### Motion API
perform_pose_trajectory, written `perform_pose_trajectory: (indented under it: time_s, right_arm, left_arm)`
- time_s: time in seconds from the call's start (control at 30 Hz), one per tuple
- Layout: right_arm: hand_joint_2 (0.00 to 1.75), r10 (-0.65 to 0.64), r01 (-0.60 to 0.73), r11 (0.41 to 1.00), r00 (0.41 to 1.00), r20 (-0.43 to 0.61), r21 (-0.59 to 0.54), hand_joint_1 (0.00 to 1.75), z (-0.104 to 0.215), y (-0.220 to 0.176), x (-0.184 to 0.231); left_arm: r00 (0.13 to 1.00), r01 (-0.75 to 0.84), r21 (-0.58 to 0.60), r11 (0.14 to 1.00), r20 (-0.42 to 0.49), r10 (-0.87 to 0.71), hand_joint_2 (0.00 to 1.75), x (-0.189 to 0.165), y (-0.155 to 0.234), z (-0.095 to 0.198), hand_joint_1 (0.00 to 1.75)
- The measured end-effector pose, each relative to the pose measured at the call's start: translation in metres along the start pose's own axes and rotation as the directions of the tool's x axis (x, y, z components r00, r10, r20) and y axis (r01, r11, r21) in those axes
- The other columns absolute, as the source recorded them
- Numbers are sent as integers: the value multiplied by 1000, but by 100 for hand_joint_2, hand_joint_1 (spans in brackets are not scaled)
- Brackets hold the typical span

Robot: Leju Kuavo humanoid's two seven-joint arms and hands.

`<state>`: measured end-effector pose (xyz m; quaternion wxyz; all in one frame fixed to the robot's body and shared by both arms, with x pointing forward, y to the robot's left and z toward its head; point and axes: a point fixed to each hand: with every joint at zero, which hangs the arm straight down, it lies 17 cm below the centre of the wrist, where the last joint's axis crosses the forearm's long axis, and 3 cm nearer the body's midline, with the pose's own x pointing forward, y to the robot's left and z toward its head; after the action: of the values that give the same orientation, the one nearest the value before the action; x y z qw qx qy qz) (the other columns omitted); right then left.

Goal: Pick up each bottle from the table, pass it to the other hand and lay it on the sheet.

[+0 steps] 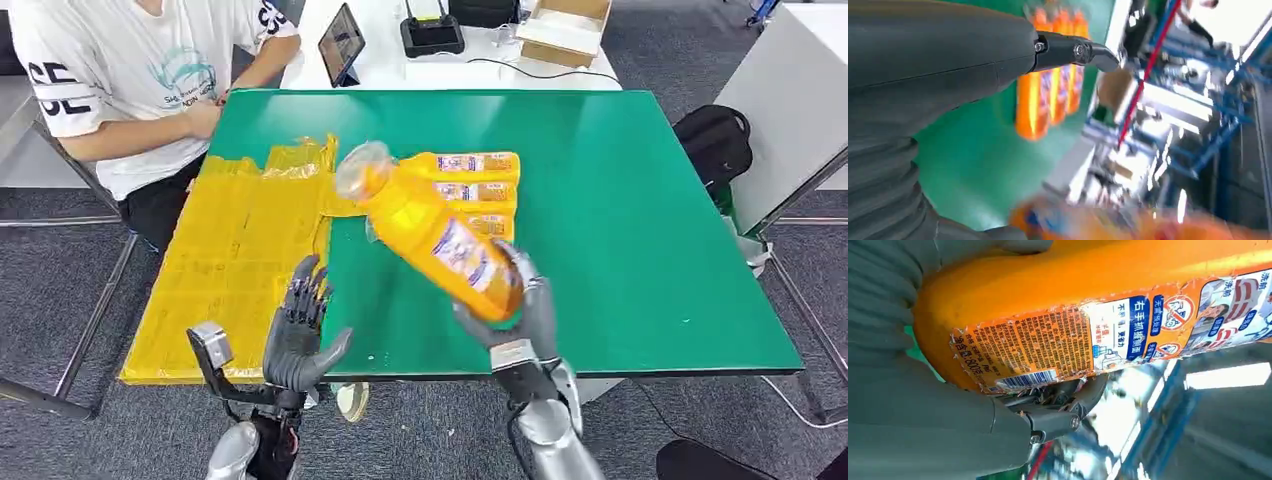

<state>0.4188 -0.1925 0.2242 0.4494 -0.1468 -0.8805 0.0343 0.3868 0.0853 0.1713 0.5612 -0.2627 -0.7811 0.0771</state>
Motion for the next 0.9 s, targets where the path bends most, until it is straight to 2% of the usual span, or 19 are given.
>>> perform_pose_trajectory:
  time_s: [0.07, 0.1, 0.17, 0.47, 0.63, 0.9]
  right_arm:
    - [175, -25, 25, 998, 1000, -17, 53, 175, 9, 18, -5]
    - [175, -53, 58, 989, 998, -42, 136, 175, 27, 49, -12]
    - [175, -94, 117, 953, 991, -95, 280, 175, 66, 114, -13]
    - [175, -114, 172, 894, 980, -161, 413, 175, 98, 166, -15]
    - [175, -117, 216, 838, 968, -222, 501, 175, 119, 192, -22]
    - [175, -108, 246, 796, 957, -269, 553, 175, 137, 210, -32]
  left_arm:
    - [998, -60, -37, 997, 11, 60, 175, 8, -11, -2, 0]
    - [991, -130, -88, 988, 9, 131, 175, 14, -26, -2, 0]
    - [990, -138, -133, 981, 7, 140, 175, 16, -39, -5, 0]
    - [994, -102, -139, 985, 11, 105, 175, 14, -43, -5, 0]
    - [993, -119, -146, 982, 2, 121, 175, 13, -44, -3, 0]
    - [992, -127, -149, 981, -30, 124, 175, 4, -41, 4, 3]
